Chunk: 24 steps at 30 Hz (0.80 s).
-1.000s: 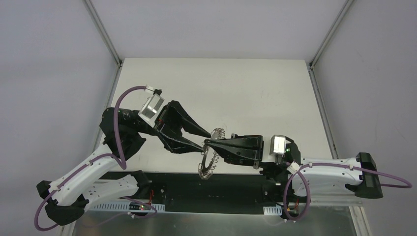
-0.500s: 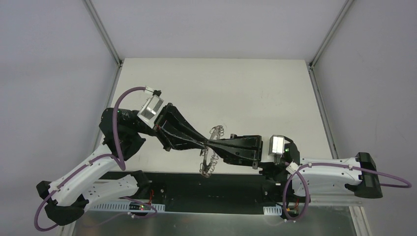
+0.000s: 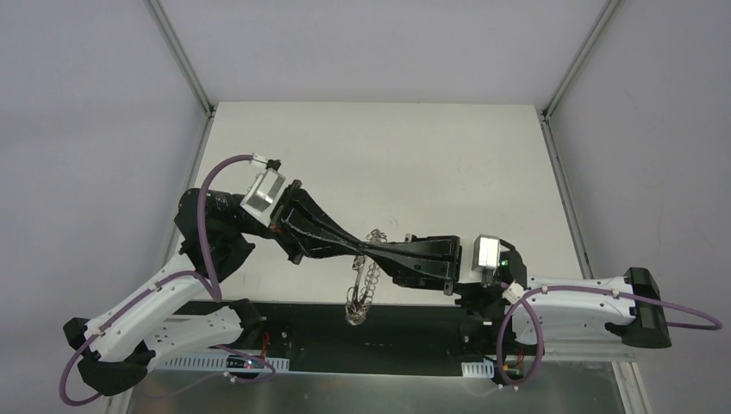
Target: Put the keys on the keyring
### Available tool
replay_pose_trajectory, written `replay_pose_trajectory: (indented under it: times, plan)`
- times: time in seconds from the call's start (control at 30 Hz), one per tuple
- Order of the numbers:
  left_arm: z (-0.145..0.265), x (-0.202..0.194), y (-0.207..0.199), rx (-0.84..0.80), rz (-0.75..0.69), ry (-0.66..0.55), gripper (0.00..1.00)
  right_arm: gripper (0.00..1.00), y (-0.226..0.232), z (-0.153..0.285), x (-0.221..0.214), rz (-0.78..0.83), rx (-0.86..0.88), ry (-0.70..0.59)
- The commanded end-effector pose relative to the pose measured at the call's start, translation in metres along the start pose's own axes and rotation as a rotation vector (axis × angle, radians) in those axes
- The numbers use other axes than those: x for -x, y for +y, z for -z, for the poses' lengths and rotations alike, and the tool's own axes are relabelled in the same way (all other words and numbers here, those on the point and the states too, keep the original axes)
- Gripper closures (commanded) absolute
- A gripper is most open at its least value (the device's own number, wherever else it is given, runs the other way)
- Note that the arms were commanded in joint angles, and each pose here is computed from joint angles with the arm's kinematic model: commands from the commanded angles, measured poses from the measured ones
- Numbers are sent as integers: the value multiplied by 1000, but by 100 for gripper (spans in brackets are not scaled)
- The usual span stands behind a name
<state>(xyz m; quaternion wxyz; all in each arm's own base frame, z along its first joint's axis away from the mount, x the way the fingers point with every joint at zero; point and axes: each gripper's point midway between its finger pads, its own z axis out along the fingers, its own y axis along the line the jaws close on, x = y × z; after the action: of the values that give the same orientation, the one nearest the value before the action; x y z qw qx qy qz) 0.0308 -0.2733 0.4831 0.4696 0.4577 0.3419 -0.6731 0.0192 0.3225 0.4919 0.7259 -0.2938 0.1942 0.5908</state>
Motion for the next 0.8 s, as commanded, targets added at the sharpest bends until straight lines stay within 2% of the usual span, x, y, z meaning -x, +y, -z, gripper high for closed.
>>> replay_pose_trajectory:
  times: [0.0,0.03,0.13,0.27,0.33,0.63,0.77]
  plan:
    - [1,-7,12,72,11,26,100,100,-8,-7,55,-14,-26,-144]
    - [1,-8,14,87,18,31,100,100,-10,-5,55,-19,-36,-134]
    - [5,-16,22,140,55,56,100,84,-16,2,44,-21,-71,-52]
    - [10,-26,28,198,93,100,100,68,-26,10,30,6,-118,72]
    - [16,-30,28,227,100,126,100,62,-24,18,24,11,-102,183]
    - [28,-48,16,237,179,232,100,57,-52,50,5,-35,-245,762]
    - [32,-68,16,229,239,316,100,57,-54,72,-7,-22,-262,962]
